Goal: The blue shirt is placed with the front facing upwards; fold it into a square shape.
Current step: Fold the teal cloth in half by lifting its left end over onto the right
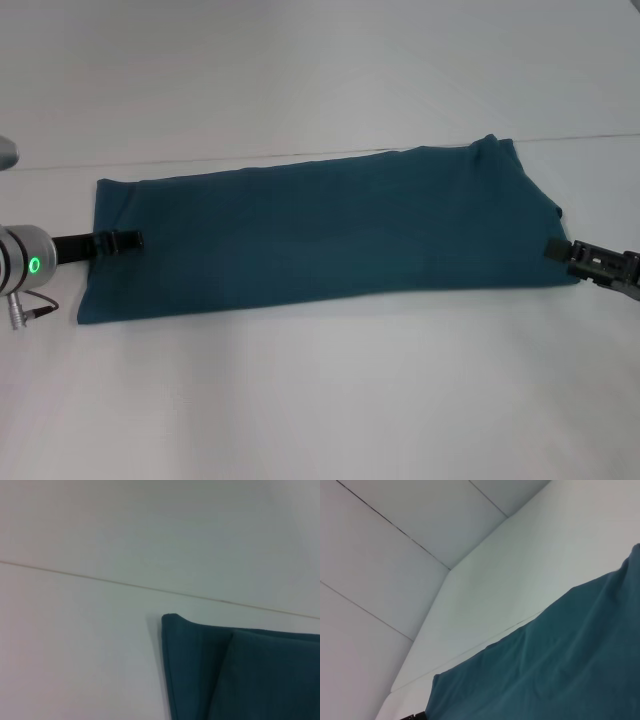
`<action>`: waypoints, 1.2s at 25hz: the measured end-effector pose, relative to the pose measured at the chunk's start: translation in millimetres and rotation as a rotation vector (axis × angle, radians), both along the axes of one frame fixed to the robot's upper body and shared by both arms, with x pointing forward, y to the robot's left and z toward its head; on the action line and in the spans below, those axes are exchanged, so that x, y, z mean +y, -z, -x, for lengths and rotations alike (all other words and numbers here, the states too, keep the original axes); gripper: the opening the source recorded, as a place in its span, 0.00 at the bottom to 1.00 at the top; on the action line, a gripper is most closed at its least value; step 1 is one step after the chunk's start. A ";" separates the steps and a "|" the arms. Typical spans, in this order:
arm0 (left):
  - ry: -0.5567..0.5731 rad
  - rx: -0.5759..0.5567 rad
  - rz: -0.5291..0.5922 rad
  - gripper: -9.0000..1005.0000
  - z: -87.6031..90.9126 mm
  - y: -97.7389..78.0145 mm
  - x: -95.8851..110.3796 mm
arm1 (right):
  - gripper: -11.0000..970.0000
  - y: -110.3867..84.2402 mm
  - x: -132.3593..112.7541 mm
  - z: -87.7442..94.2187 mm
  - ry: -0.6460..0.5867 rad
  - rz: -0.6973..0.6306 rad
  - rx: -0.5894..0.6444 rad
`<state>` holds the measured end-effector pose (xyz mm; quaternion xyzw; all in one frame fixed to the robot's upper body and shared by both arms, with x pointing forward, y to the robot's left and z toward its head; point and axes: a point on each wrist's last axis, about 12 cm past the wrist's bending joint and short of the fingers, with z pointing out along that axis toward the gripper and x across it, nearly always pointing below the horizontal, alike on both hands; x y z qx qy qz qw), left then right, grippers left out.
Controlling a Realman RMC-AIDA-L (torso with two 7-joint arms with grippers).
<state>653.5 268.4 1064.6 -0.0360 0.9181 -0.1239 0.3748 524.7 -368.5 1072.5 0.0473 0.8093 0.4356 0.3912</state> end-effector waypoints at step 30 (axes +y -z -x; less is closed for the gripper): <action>0.158 0.026 0.124 0.83 0.9 -17.9 -45.8 | 0.98 -2.0 -1.3 -2.0 -0.001 0.004 -0.005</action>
